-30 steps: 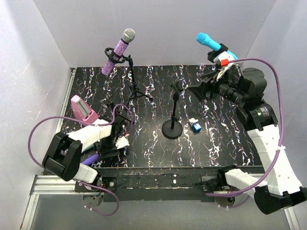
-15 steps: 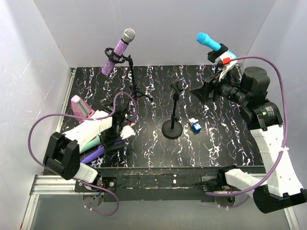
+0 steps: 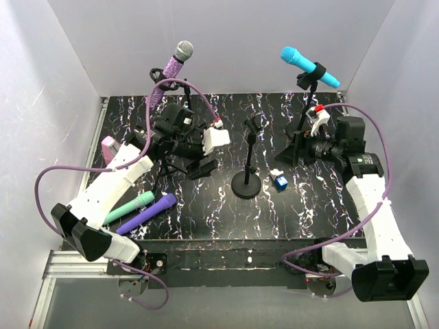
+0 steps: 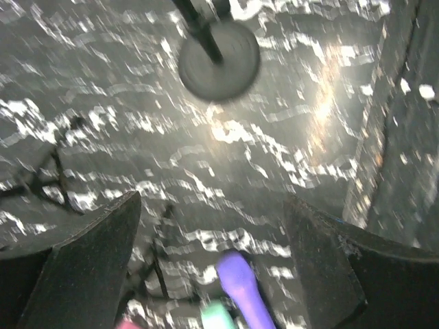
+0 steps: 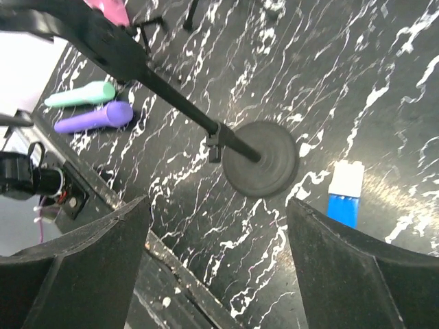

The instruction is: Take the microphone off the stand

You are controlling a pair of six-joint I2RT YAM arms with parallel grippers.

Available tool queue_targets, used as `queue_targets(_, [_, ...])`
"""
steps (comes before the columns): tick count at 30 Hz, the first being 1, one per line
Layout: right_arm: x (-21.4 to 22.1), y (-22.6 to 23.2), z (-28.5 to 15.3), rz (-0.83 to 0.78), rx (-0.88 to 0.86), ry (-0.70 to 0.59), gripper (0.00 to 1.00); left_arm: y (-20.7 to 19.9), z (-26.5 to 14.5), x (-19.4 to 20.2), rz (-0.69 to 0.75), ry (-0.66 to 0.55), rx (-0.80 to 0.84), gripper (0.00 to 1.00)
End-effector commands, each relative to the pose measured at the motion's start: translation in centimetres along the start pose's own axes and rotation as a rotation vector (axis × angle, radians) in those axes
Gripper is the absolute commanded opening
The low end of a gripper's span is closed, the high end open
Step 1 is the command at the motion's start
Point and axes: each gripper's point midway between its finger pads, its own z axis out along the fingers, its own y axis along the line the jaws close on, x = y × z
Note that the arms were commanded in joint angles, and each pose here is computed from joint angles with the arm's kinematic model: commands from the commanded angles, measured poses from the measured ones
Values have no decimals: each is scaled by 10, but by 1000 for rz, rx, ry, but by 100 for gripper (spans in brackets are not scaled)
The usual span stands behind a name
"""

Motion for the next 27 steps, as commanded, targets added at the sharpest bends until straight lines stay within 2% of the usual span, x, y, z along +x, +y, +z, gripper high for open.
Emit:
queue_targets(1, [-1,4,15,-46,-98,-25,87,34,12,-64,71,-309,-113,84])
queue_targets(5, [25,0,27,-44,-126,38,84,51,18,-105,-35,-510,-143,85])
queue_targets(9, [45,2,38,-6,-166,104,81,59,24,-136,-157,-627,-90,82])
queue_targets(11, [52,3,44,18,-186,141,79,62,24,-146,-165,-668,-71,80])
queue_targets(19, [56,12,68,16,-242,198,78,64,40,-160,-259,-717,17,75])
queue_targets(27, [52,6,83,66,-237,220,78,60,53,-162,-270,-736,91,55])
